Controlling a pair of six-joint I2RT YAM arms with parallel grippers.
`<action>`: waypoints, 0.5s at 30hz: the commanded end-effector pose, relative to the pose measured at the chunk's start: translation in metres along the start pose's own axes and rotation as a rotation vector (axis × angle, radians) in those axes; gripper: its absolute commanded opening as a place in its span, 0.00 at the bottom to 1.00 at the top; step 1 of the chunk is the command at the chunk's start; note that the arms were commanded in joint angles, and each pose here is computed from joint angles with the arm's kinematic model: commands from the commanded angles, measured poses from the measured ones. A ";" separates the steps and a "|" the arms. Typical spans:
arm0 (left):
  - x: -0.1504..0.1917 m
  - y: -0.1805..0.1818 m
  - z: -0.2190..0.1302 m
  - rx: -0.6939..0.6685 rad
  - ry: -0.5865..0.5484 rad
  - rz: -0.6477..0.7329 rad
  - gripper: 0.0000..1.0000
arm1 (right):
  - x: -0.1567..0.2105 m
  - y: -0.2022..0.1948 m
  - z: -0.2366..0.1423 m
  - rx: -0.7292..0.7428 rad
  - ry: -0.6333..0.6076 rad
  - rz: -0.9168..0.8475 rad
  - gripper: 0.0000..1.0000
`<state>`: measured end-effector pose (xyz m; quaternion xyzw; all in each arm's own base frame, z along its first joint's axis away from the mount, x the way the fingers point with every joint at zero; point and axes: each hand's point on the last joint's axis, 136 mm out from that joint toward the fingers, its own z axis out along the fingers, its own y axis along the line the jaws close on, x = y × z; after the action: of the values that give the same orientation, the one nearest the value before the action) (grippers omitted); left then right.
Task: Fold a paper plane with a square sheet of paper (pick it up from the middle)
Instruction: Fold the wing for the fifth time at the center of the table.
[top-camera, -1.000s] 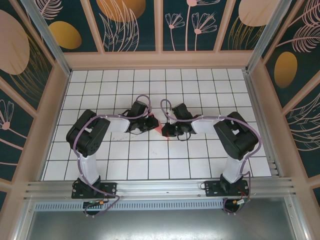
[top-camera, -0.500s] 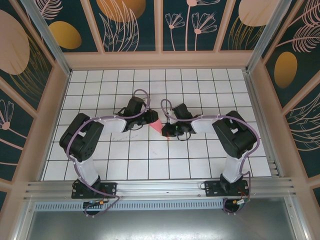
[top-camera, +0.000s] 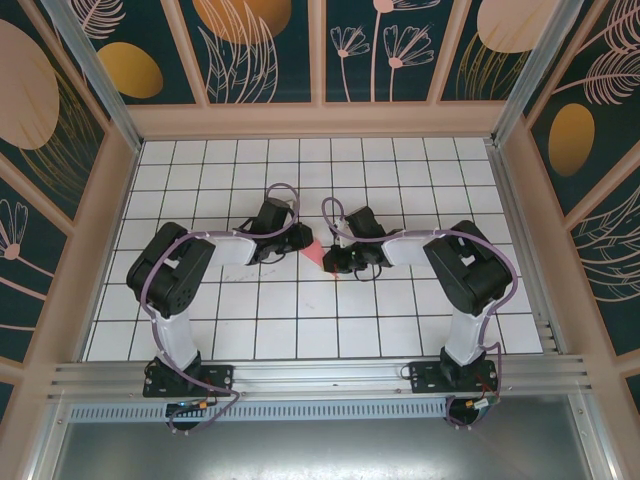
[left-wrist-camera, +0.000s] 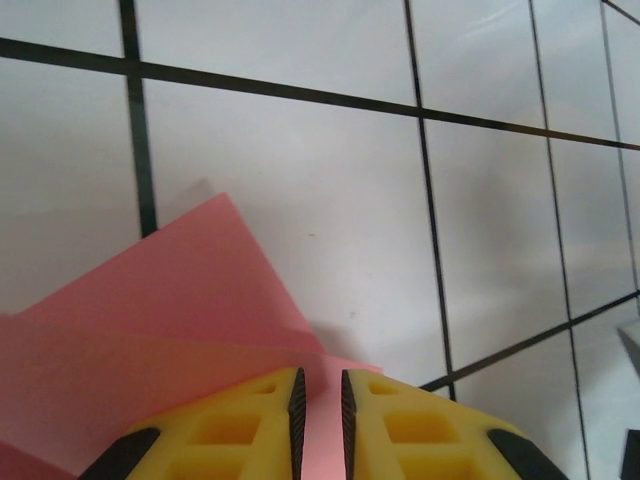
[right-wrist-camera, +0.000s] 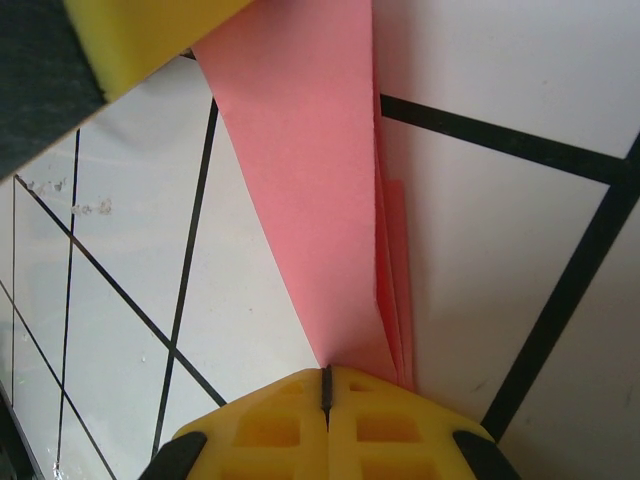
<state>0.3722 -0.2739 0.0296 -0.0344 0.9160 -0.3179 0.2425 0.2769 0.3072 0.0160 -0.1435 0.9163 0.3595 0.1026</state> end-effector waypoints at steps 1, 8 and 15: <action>0.004 0.020 0.003 -0.072 -0.009 -0.044 0.20 | 0.032 -0.042 0.015 0.134 0.088 0.082 0.00; 0.003 0.032 -0.001 -0.123 -0.041 -0.067 0.20 | 0.036 -0.046 0.016 0.149 0.098 0.092 0.00; 0.003 0.042 -0.002 -0.156 -0.057 -0.077 0.20 | 0.043 -0.051 0.016 0.163 0.115 0.104 0.00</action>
<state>0.3734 -0.2590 0.0183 -0.0740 0.9206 -0.2903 0.2504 0.2777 0.3087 0.0159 -0.1443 0.9146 0.3632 0.1034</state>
